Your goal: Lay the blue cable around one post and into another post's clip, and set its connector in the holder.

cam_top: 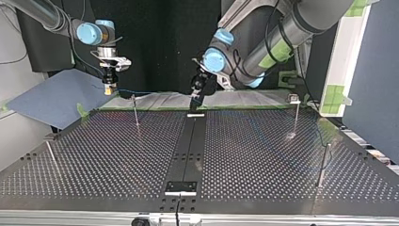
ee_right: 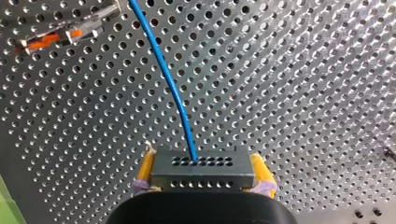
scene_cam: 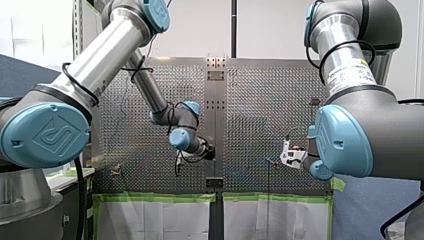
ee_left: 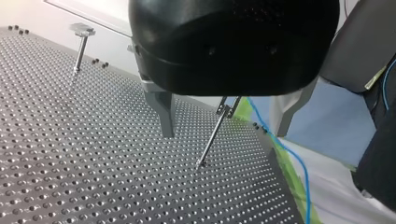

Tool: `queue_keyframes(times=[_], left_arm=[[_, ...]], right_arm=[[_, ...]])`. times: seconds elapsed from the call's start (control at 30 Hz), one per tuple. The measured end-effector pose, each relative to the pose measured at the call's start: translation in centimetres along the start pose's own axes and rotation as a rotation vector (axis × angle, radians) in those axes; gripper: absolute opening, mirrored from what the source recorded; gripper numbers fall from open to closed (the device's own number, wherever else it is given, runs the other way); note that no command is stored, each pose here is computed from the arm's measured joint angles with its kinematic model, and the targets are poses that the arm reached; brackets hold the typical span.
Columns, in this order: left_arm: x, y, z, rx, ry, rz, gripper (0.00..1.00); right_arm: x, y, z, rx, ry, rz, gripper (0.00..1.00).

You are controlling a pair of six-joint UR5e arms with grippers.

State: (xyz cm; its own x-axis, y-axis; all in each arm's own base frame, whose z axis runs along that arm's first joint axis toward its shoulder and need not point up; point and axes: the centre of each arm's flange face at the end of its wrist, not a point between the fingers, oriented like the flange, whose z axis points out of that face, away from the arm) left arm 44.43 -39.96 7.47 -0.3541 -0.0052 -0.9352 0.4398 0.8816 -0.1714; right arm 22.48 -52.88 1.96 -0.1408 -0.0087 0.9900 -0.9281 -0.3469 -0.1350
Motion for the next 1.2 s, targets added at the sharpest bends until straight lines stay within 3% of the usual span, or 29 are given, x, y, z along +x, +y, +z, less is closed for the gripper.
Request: queue_keyframes(times=[0.93, 1.07, 1.2], left_arm=[[10.2, 0.9, 5.3, 0.018, -0.057, 0.013, 1.0], [10.5, 1.0, 6.5, 0.022, -0.088, 0.03, 1.0], [8.4, 0.5, 7.7, 0.032, -0.16, 0.061, 1.0]], right_arm=[[0.0, 0.0, 0.0, 0.0, -0.002, 0.0, 0.0], [0.0, 0.0, 0.0, 0.0, -0.002, 0.0, 0.0], [0.0, 0.0, 0.0, -0.001, -0.002, 0.0, 0.0]])
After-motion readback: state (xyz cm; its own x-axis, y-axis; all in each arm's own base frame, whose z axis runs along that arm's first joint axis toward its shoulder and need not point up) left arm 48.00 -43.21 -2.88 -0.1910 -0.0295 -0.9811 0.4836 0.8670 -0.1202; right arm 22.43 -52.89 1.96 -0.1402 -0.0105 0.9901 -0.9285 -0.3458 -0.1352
